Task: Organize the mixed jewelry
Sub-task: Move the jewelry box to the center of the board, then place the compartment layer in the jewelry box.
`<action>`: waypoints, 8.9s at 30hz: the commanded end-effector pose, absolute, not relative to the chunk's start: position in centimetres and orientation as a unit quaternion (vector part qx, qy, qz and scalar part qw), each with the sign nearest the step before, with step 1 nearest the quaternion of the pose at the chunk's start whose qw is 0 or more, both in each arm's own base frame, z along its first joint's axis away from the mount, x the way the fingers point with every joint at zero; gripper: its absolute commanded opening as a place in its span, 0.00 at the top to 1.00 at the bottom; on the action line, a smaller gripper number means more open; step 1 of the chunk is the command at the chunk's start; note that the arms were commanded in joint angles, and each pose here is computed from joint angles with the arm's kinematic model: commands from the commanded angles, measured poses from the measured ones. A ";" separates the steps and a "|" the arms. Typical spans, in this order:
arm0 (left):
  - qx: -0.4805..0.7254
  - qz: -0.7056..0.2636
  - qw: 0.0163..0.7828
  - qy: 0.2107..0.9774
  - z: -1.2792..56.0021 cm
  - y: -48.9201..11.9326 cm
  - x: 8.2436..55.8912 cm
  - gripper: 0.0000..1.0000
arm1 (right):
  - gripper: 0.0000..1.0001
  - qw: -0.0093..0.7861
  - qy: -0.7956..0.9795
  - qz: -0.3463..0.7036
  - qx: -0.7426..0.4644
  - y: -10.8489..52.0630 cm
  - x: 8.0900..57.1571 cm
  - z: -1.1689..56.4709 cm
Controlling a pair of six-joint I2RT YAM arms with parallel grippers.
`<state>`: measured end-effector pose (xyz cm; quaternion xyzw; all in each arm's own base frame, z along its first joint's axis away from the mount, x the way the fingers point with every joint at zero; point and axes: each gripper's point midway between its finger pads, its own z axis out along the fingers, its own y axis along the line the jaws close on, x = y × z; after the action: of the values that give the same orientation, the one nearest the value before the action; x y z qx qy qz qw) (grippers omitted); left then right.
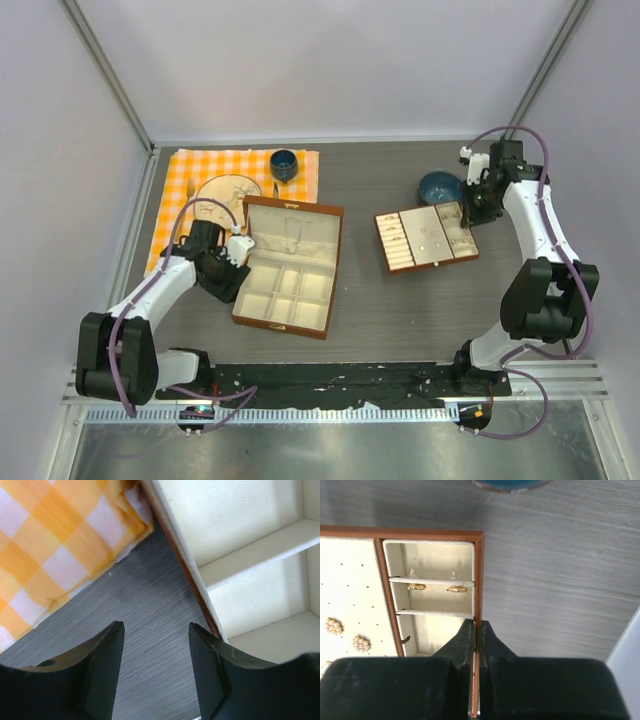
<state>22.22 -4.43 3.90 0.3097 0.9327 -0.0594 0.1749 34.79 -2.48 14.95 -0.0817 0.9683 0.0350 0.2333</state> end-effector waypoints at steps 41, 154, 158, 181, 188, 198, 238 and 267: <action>0.347 -0.123 0.273 0.889 8.7 -18.6 29.9 0.41 | 0.99 0.293 0.932 0.118 -0.179 9.9 32.7 17.0; 0.239 -0.160 0.443 0.849 19.2 -12.6 39.1 0.36 | 0.99 0.307 0.869 0.137 -0.363 24.5 47.4 14.3; 0.241 -0.157 0.444 0.848 19.1 -12.5 38.9 0.36 | 0.99 0.303 0.870 0.134 -0.366 25.1 47.3 13.9; 0.252 -0.168 0.435 0.848 18.2 -12.7 38.0 0.36 | 0.99 0.260 0.878 0.111 -0.386 24.7 47.0 11.3; 0.253 -0.171 0.431 0.849 17.9 -12.8 37.8 0.36 | 0.99 0.240 0.882 0.100 -0.393 24.3 47.1 10.8; 0.257 -0.172 0.434 0.846 18.1 -12.8 37.6 0.36 | 0.99 0.232 0.883 0.088 -0.398 23.6 46.8 10.6; 0.254 -0.187 0.430 0.846 18.3 -13.2 37.0 0.36 | 0.99 0.212 0.890 0.074 -0.396 21.9 45.3 11.5; 0.261 -0.185 0.439 0.839 18.9 -12.9 35.2 0.36 | 0.69 0.241 0.896 0.081 -0.364 23.4 45.6 11.1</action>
<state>35.52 -12.85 17.04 0.2547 0.8558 -0.1813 0.4121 45.79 23.32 8.62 -0.3716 0.8985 0.0852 0.2177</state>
